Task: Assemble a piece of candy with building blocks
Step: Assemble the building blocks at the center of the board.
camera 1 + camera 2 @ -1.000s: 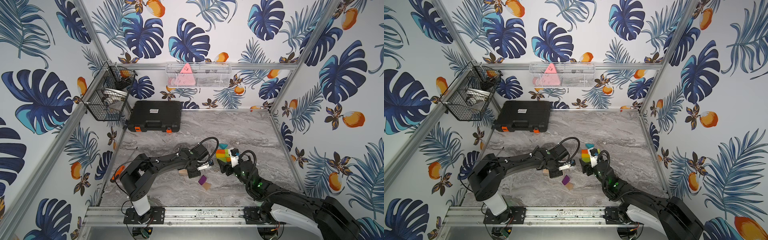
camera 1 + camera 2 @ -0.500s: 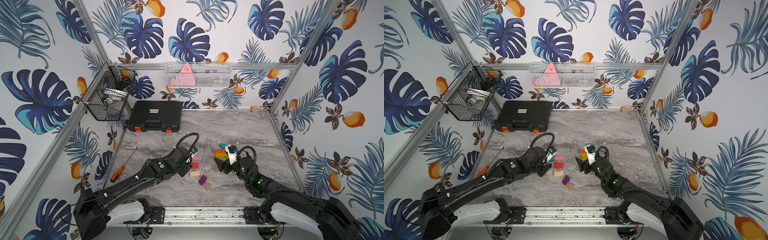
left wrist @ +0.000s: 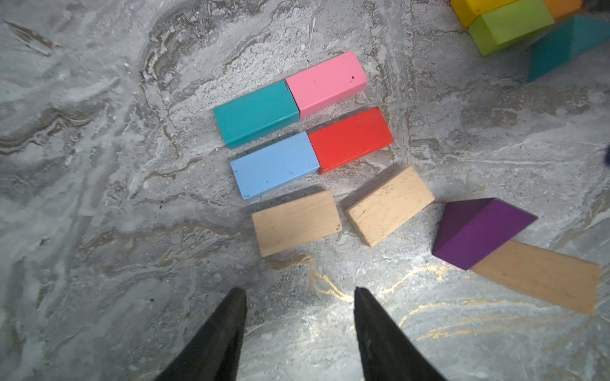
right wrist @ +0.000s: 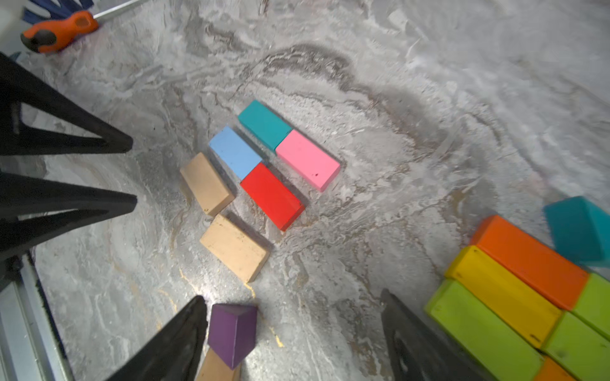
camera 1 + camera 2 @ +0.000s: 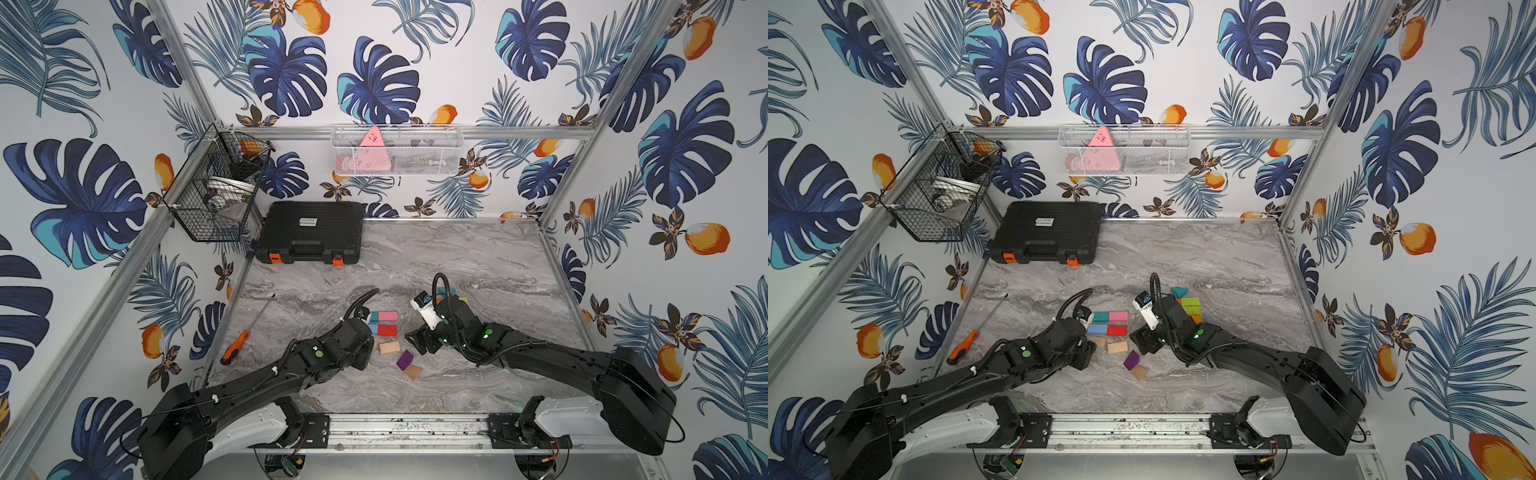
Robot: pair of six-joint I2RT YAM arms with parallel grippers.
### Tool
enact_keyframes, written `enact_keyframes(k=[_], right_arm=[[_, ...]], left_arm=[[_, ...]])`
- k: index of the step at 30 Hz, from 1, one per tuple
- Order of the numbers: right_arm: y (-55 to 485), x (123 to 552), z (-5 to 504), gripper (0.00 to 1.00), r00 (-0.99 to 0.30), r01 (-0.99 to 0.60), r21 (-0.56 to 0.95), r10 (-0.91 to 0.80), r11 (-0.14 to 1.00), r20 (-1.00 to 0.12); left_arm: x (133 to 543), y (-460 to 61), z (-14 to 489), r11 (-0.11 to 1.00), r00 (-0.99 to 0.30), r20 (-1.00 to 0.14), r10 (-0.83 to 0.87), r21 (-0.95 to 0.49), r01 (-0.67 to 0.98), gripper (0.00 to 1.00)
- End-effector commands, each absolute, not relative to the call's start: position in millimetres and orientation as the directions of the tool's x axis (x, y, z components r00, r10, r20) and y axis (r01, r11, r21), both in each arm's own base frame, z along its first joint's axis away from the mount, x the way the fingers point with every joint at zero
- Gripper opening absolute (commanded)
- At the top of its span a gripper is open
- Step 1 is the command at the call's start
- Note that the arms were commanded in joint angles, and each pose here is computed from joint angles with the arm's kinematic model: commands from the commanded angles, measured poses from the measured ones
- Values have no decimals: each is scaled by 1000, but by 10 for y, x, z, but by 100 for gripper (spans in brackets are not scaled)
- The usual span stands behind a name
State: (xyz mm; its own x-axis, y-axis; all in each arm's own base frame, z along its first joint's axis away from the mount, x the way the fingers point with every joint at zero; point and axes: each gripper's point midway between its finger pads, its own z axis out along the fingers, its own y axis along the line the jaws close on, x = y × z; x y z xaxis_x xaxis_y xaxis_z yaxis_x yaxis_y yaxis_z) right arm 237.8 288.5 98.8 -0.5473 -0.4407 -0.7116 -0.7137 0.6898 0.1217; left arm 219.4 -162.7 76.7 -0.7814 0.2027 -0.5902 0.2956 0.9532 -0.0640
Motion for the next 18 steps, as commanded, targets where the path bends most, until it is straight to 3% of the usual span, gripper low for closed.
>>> enact_keyframes(k=[1, 18], right_arm=[[2939, 2302, 837, 86, -562, -729, 103, -506, 676, -655], [3193, 2243, 482, 87, -569, -738, 50, -580, 673, -583]], left_arm=[[2147, -1628, 721, 967, -823, -554, 123, -121, 226, 57], [1991, -1486, 449, 980, -867, -498, 31, -156, 125, 57]])
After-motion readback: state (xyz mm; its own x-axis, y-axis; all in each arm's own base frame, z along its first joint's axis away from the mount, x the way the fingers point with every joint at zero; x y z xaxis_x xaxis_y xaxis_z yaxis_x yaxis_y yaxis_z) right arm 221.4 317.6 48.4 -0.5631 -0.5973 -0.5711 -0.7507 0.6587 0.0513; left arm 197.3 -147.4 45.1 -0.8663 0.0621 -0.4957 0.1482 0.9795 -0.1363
